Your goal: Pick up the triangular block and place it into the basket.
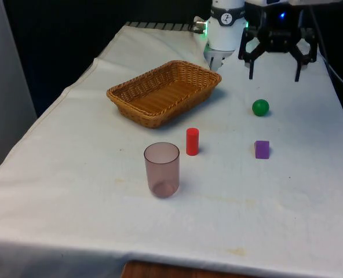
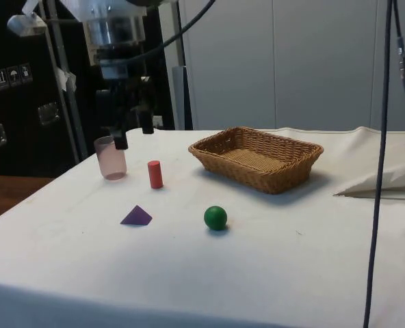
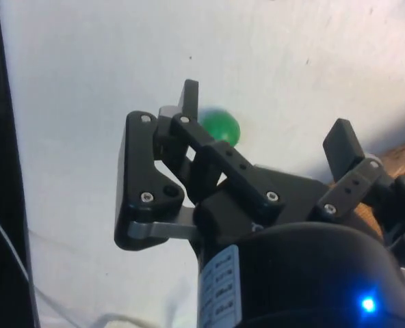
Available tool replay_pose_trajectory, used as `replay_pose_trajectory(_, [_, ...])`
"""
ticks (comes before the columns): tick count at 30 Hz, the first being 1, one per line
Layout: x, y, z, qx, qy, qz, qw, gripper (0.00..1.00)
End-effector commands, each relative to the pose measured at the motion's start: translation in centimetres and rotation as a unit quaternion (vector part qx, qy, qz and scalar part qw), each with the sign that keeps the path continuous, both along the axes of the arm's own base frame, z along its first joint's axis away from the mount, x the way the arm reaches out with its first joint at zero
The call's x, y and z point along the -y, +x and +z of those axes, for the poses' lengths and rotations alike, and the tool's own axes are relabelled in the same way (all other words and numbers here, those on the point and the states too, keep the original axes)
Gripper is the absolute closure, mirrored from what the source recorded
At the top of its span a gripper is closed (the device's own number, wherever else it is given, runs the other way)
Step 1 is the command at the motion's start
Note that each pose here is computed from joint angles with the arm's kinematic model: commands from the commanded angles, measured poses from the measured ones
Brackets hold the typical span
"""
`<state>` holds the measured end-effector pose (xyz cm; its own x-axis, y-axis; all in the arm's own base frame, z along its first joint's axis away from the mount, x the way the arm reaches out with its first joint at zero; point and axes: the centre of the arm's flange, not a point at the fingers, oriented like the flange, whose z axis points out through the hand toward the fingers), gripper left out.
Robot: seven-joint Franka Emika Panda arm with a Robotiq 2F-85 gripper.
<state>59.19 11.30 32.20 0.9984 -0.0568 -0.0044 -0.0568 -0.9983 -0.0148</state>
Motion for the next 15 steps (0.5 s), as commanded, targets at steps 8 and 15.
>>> replay_pose_trajectory(8, [-0.3,0.8,-1.9,0.015,0.000,-0.004,0.99987,0.00])
replay_pose_trajectory(15, [-0.6,1.1,-4.3,0.026,-0.001,-0.003,0.99967,0.00])
